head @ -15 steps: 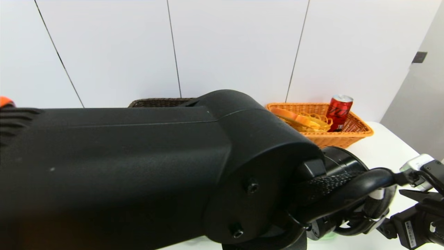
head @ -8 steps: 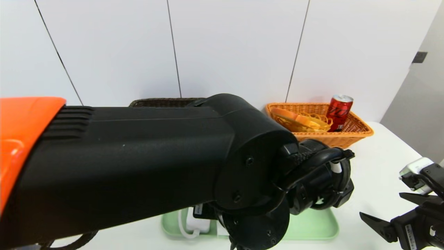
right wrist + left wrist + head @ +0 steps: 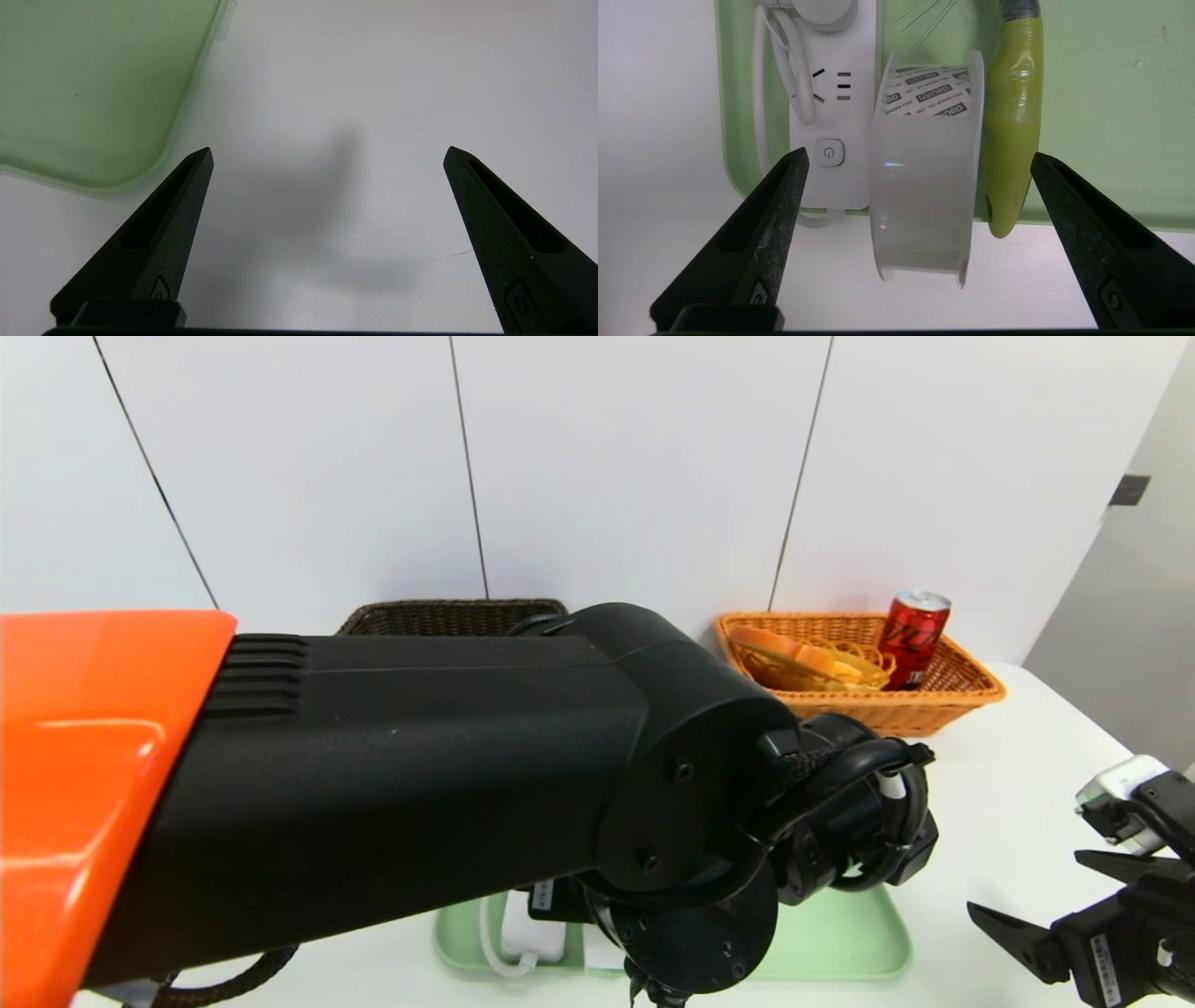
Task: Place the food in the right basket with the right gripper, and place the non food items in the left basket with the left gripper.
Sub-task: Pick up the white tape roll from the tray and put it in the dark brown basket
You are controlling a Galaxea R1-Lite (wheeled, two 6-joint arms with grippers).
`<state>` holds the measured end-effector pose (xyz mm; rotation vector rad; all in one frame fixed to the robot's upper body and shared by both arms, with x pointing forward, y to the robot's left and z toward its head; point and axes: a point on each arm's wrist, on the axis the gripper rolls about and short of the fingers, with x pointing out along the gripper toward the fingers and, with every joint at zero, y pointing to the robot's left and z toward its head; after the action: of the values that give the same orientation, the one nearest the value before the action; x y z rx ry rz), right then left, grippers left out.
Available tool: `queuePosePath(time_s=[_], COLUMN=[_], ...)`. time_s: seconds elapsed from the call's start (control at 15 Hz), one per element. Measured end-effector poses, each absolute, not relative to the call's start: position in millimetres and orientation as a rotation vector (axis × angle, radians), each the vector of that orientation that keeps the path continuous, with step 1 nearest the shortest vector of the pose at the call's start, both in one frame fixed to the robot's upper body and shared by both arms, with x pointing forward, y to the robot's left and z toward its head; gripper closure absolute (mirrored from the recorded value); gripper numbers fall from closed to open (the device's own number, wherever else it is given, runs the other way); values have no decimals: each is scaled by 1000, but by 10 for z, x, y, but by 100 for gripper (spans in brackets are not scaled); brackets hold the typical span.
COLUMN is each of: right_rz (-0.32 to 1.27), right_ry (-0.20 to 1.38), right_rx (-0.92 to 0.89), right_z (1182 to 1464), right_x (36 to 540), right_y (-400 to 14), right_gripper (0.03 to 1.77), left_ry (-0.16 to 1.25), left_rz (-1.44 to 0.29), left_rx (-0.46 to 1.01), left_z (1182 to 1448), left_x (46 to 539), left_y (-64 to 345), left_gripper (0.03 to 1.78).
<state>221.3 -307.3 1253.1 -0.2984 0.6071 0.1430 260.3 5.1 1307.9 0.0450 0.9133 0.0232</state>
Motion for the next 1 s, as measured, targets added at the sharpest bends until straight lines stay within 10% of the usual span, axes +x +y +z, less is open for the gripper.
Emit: queuePosePath(time_s=[0.13,0.67,1.0], right_rz=[143,143,142], right_ry=[608,611,611], right_rx=[-299,-298,-298], right_z=[12530,12522,12522], right_x=[2214,2212,2210], right_y=[-3073,-3074,-3074], right_gripper=[10,10,10], left_ry=[905,908,909], left_rz=[16,18,24], left_rx=[30,36,46], left_z=[13074,13064,13046], left_x=[2611,2611,2606], left_y=[33,33,42], left_gripper=[12,131,131])
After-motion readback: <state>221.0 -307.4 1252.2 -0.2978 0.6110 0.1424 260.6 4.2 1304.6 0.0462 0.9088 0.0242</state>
